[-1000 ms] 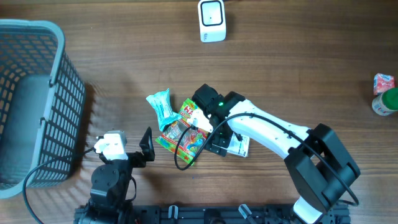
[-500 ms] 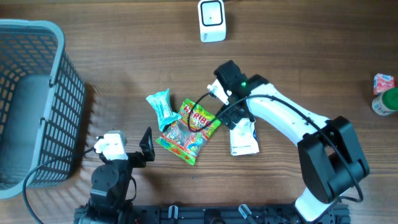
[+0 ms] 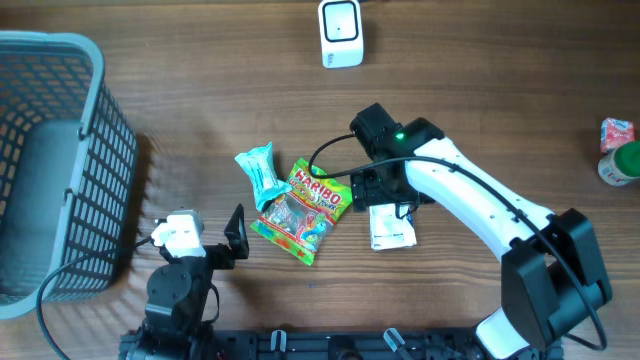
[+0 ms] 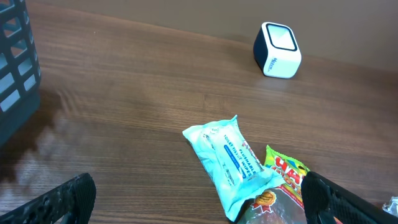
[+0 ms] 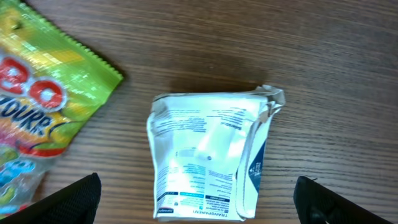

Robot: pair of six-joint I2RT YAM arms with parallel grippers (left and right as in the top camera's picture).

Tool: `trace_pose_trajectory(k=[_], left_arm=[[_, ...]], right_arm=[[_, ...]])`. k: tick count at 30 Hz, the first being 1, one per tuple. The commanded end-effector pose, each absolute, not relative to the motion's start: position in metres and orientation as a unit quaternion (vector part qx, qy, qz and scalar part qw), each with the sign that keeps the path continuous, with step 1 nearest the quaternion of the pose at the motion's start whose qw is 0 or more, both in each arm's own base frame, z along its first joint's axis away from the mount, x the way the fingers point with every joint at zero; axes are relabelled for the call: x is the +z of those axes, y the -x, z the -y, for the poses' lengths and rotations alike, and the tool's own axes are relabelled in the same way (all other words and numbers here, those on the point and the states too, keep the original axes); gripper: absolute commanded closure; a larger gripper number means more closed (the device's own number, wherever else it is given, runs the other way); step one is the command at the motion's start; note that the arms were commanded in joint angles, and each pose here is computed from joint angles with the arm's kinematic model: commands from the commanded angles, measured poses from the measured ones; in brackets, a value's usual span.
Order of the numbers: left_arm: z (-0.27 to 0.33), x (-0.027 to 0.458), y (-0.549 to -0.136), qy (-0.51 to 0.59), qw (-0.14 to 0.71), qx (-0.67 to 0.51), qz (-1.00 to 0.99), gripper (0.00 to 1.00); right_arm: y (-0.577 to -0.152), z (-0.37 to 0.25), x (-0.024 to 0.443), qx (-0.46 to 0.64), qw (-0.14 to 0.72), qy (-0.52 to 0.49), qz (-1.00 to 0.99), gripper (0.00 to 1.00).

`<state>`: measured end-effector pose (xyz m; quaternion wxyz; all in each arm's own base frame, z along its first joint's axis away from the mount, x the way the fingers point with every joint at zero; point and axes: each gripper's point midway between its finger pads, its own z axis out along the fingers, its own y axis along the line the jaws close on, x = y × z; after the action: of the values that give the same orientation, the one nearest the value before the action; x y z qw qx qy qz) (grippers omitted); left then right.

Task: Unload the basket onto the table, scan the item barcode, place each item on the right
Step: 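Grasp the white tissue pack with the right gripper, then hold the tissue pack up to the scanner with the right gripper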

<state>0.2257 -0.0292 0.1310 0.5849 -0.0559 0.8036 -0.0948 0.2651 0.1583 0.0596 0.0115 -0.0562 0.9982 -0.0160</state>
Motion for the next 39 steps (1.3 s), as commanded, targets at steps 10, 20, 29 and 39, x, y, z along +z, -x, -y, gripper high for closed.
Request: trace_pose_trajectory(k=[10, 20, 29, 39], left_arm=[[0.029, 0.131, -0.226, 0.05, 0.587, -0.092, -0.803, 0.0], [0.029, 0.13, -0.226, 0.05, 0.586, -0.092, -0.803, 0.0], [0.029, 0.131, -0.226, 0.05, 0.587, -0.092, -0.803, 0.0], [0.029, 0.131, -0.226, 0.05, 0.587, -0.092, -0.803, 0.0]], right_arm=[[-0.254, -0.142, -0.015, -0.059, -0.027, 0.041, -0.997, 0.0], [-0.242, -0.171, -0.025, 0.02, -0.078, 0.072, -0.994, 0.3], [-0.276, -0.244, 0.074, 0.333, -0.085, 0.18, -0.922, 0.3], [-0.285, -0.281, 0.136, 0.541, -0.051, 0.201, -0.815, 0.29]])
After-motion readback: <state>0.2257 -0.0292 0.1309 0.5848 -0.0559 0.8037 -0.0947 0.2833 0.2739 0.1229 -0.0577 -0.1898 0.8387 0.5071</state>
